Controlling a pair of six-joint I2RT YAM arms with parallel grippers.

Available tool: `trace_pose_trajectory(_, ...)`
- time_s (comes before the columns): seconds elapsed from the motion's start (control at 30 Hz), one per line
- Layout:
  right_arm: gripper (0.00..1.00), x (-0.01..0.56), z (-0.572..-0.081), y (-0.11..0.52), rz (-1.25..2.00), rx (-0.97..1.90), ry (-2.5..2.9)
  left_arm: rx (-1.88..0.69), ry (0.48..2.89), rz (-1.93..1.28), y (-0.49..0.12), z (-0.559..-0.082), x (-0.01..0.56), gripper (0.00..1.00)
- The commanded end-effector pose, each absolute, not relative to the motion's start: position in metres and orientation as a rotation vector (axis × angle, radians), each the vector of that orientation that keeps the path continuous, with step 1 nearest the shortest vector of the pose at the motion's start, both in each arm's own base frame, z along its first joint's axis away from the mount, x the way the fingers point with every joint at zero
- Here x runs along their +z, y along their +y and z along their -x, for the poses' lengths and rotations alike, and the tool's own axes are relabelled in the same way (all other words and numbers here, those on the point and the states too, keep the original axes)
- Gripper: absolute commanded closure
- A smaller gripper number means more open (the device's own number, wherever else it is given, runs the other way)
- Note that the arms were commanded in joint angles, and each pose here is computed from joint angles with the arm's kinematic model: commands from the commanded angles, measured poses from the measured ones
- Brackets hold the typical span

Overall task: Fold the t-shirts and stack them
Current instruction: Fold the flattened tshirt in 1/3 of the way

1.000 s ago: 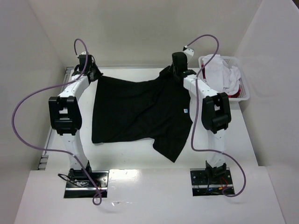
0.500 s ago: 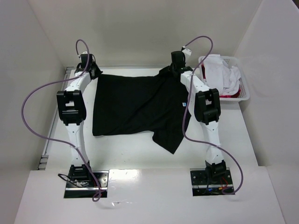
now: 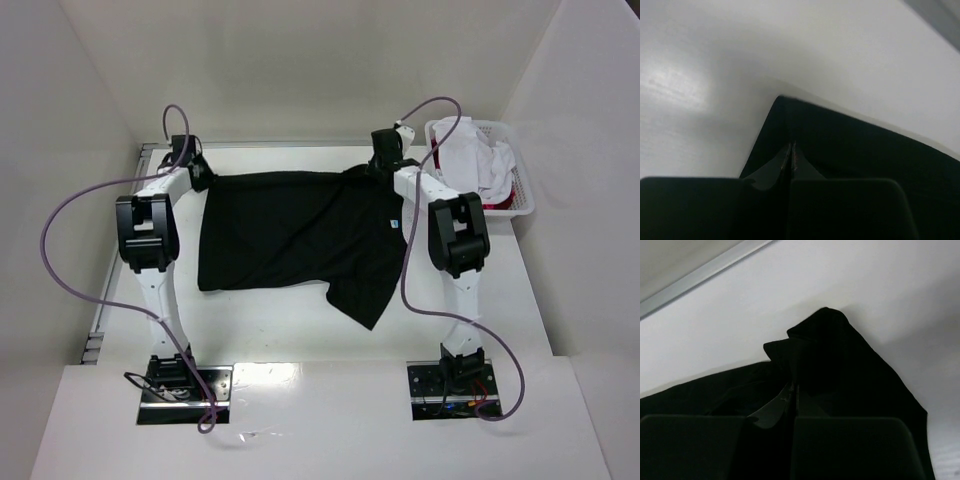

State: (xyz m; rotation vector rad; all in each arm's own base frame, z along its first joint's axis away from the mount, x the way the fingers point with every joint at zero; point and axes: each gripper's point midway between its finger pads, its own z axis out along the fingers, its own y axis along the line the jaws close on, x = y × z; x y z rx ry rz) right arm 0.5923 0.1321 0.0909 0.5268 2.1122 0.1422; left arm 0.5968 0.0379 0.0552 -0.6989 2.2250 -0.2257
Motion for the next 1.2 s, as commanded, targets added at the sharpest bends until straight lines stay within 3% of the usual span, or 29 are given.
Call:
trace_pose_trajectory(0.0, 1.0, 0.159, -0.585, 0.129, -0.557, 0.241, 1.96, -0.277, 2.141, 0.718, 0.04, -0.589, 0.091, 1.0)
trace_pose_trajectory(0.37, 1.0, 0.154, -0.531, 0.122, -0.594, 0.288, 1.991, -0.297, 2.182, 0.733, 0.031, -0.546, 0.088, 1.0)
trace_pose_trajectory(0.8, 1.0, 0.094, -0.494, 0.12, -0.668, 0.281, 2.132, -0.306, 2.244, 0.77, 0.028, -0.507, 0.066, 1.0)
trace_pose_trajectory(1.17, 1.0, 0.072, -0.463, 0.117, -0.709, 0.277, 2.208, -0.308, 2.27, 0.764, 0.026, -0.5, 0.057, 1.0)
